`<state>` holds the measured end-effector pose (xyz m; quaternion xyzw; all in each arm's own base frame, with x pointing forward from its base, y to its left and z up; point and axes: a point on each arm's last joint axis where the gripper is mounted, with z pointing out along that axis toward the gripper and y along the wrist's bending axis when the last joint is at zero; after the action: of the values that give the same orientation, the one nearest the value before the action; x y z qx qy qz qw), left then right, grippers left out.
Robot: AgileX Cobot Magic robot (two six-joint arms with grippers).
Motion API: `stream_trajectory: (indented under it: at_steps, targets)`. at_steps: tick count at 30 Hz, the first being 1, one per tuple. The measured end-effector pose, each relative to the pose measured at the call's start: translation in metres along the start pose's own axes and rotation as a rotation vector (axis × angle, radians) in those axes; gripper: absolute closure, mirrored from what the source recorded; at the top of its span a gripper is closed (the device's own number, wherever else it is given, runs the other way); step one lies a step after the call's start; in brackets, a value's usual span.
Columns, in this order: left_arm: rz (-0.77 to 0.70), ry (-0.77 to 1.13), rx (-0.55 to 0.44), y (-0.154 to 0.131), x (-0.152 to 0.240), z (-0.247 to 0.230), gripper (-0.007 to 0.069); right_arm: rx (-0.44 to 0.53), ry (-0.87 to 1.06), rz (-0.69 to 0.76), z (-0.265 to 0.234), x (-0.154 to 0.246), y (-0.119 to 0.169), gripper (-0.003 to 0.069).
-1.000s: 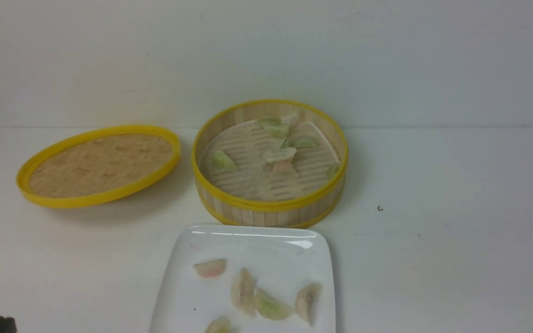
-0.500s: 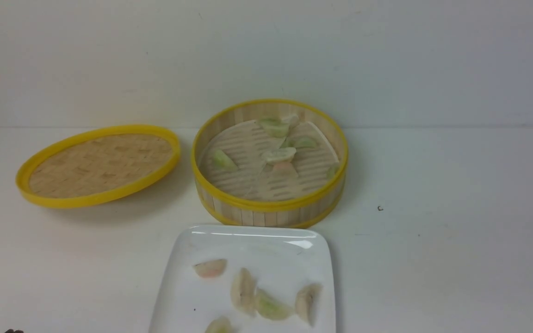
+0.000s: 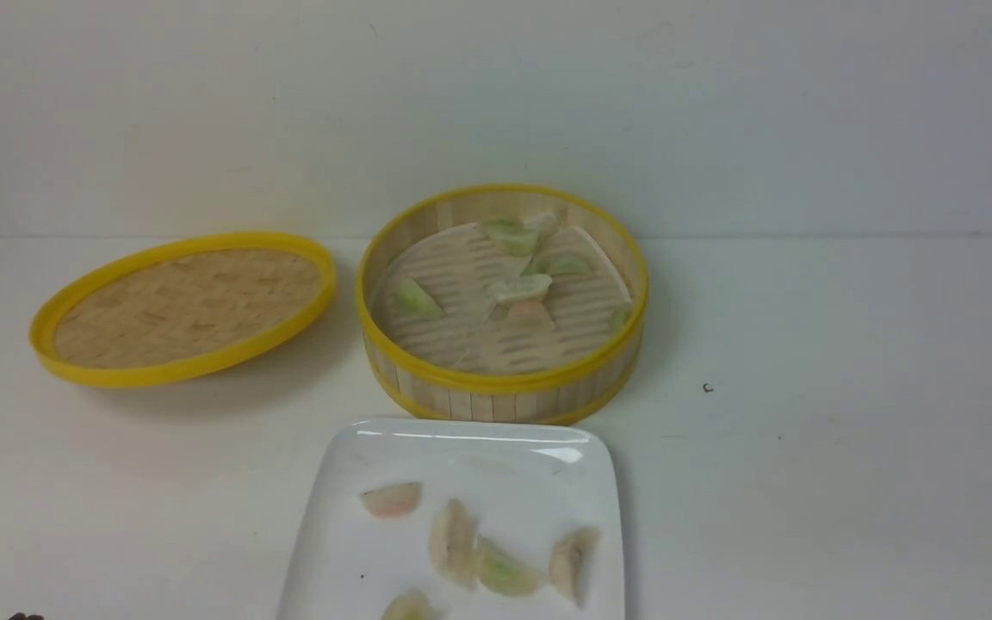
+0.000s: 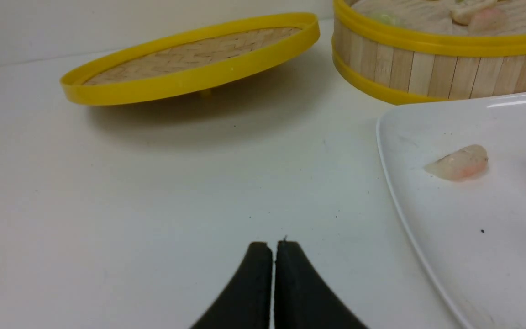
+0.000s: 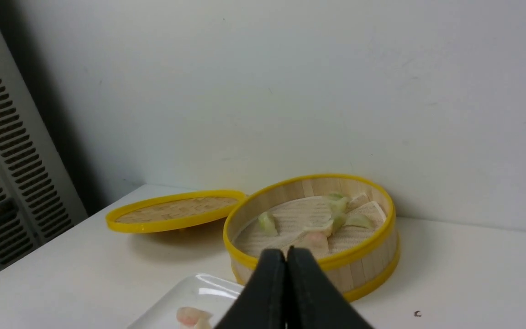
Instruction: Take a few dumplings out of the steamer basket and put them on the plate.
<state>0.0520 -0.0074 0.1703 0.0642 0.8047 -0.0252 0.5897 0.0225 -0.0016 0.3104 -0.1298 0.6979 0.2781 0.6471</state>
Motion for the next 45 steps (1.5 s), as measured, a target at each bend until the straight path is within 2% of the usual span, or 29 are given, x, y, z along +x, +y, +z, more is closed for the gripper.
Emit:
stream_trajectory:
  at_steps: [6, 9, 12, 14, 15, 16, 17, 19, 20, 22, 23, 24, 25, 28, 45]
  targets:
    - [0.000, 0.000, 0.000, 0.000, 0.000, 0.000, 0.0631, -0.152, -0.040, -0.086, -0.001, -0.003, 0.014, 0.0673]
    - [0.001, 0.000, 0.000, 0.000, 0.000, 0.000, 0.0631, -0.185, -0.098, -0.123, -0.002, -0.008, 0.017, 0.0673]
    - [0.002, 0.000, -0.001, 0.000, 0.000, 0.000, 0.0631, -0.171, -0.127, -0.142, -0.003, -0.006, 0.017, 0.0673]
    - [0.002, 0.000, -0.001, 0.000, 0.000, 0.000, 0.0631, -0.118, -0.139, -0.152, -0.002, -0.003, 0.015, 0.0673]
    - [0.002, 0.000, -0.001, 0.000, 0.000, 0.000, 0.0631, -0.002, -0.132, -0.174, 0.002, 0.008, 0.011, 0.0673]
    - [0.002, 0.000, -0.001, 0.000, 0.000, 0.000, 0.0631, 0.057, -0.121, -0.184, 0.004, 0.013, 0.008, 0.0673]
    - [0.002, 0.000, -0.001, 0.000, 0.000, 0.000, 0.0631, 0.073, -0.118, -0.186, 0.005, 0.015, 0.007, 0.0673]
    - [0.002, 0.000, -0.001, 0.000, 0.000, 0.000, 0.0631, 0.281, -0.056, -0.203, 0.015, 0.040, -0.006, 0.0673]
    - [0.002, 0.000, -0.001, 0.000, 0.000, 0.000, 0.0631, 0.283, -0.049, -0.204, 0.016, 0.042, -0.007, 0.0673]
    - [0.002, 0.000, -0.001, 0.000, 0.000, 0.000, 0.0631, 0.461, 0.043, -0.196, 0.023, 0.074, -0.024, 0.0673]
    - [0.002, 0.000, -0.001, 0.000, 0.000, 0.000, 0.0631, 0.512, 0.078, -0.188, 0.024, 0.086, -0.030, 0.0673]
    - [0.002, 0.000, -0.001, 0.000, 0.000, 0.000, 0.0631, 0.520, 0.077, -0.187, 0.024, 0.086, -0.031, 0.0673]
    - [0.002, 0.000, -0.001, 0.000, 0.000, 0.000, 0.0631, 0.580, 0.131, -0.168, 0.025, 0.105, -0.039, 0.0673]
    - [0.002, 0.000, -0.001, 0.000, 0.000, 0.000, 0.0631, 0.629, 0.172, -0.151, 0.026, 0.124, -0.046, 0.0673]
    - [0.002, 0.000, -0.001, 0.000, 0.000, 0.000, 0.0631, 0.626, 0.119, -0.165, 0.027, 0.121, -0.046, 0.0673]
